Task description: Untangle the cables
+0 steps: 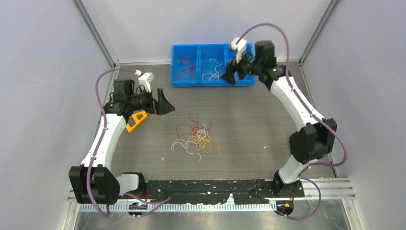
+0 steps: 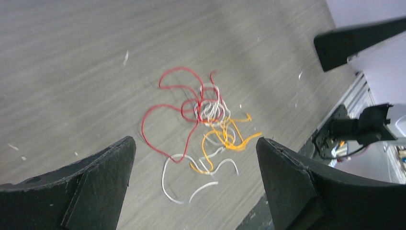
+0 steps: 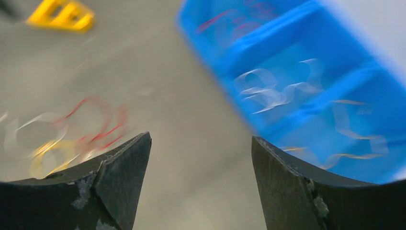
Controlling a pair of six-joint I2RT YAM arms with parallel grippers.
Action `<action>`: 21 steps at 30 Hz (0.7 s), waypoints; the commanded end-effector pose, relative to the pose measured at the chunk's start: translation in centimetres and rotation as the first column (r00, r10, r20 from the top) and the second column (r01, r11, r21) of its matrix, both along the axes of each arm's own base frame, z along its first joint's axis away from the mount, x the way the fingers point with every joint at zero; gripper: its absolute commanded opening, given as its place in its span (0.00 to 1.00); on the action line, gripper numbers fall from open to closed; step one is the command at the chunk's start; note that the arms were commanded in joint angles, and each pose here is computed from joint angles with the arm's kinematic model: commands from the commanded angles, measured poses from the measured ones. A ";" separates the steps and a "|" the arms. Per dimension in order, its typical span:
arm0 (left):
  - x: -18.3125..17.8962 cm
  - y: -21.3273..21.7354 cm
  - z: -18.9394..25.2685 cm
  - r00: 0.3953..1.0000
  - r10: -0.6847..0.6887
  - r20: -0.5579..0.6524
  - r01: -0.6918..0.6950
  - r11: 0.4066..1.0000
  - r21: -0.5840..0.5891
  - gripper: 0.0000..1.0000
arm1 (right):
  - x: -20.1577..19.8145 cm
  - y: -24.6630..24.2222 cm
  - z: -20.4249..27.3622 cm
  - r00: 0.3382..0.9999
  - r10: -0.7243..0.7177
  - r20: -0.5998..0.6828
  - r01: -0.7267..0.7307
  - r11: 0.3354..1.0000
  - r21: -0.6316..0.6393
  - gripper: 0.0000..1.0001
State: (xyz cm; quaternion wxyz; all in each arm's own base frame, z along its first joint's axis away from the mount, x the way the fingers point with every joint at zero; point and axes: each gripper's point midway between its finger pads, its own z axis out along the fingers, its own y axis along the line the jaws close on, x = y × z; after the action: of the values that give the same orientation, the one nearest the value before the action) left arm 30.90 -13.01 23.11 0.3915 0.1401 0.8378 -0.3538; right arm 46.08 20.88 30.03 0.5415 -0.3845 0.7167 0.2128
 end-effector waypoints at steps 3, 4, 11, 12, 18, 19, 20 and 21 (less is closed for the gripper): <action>-3.8 -1.6 -3.7 0.979 -0.180 -0.094 0.183 0.983 0.030 1.00 | -15.8 4.6 -12.7 0.827 0.273 -0.492 -0.354 0.932 -0.079 0.84; -4.1 -1.7 -4.1 0.975 -0.192 -0.114 0.196 0.980 0.030 1.00 | -17.6 5.4 -13.6 0.799 0.301 -0.521 -0.394 0.916 -0.075 0.84; -4.5 -2.2 -5.6 0.979 -0.130 -0.160 0.126 0.991 -0.035 1.00 | -22.4 9.5 -17.4 0.724 0.382 -0.575 -0.511 0.857 -0.074 0.84; -4.6 -2.3 -5.7 0.978 -0.124 -0.170 0.118 0.992 -0.041 1.00 | -22.4 10.0 -17.8 0.724 0.387 -0.571 -0.518 0.852 -0.079 0.83; -4.2 -1.9 -5.5 0.983 -0.072 -0.170 0.063 0.997 -0.054 0.99 | -22.8 12.3 -20.9 0.691 0.393 -0.607 -0.558 0.823 -0.103 0.77; -4.1 -1.7 -5.3 0.985 -0.060 -0.163 0.052 0.997 -0.057 1.00 | -22.8 12.6 -20.9 0.685 0.400 -0.609 -0.565 0.819 -0.097 0.75; -4.0 -1.5 -5.3 0.986 -0.049 -0.158 0.040 0.998 -0.057 1.00 | -22.8 12.7 -21.0 0.683 0.404 -0.608 -0.569 0.816 -0.097 0.74; -3.9 -1.3 -5.1 0.988 -0.036 -0.152 0.028 0.998 -0.057 1.00 | -22.9 12.9 -21.0 0.682 0.413 -0.603 -0.577 0.811 -0.097 0.71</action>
State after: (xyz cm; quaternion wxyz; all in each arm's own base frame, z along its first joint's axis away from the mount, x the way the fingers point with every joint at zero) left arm 25.98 -14.76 16.07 0.2763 0.1238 0.8677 -0.3943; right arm 21.75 32.11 7.47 0.1346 -0.5484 0.7494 0.3458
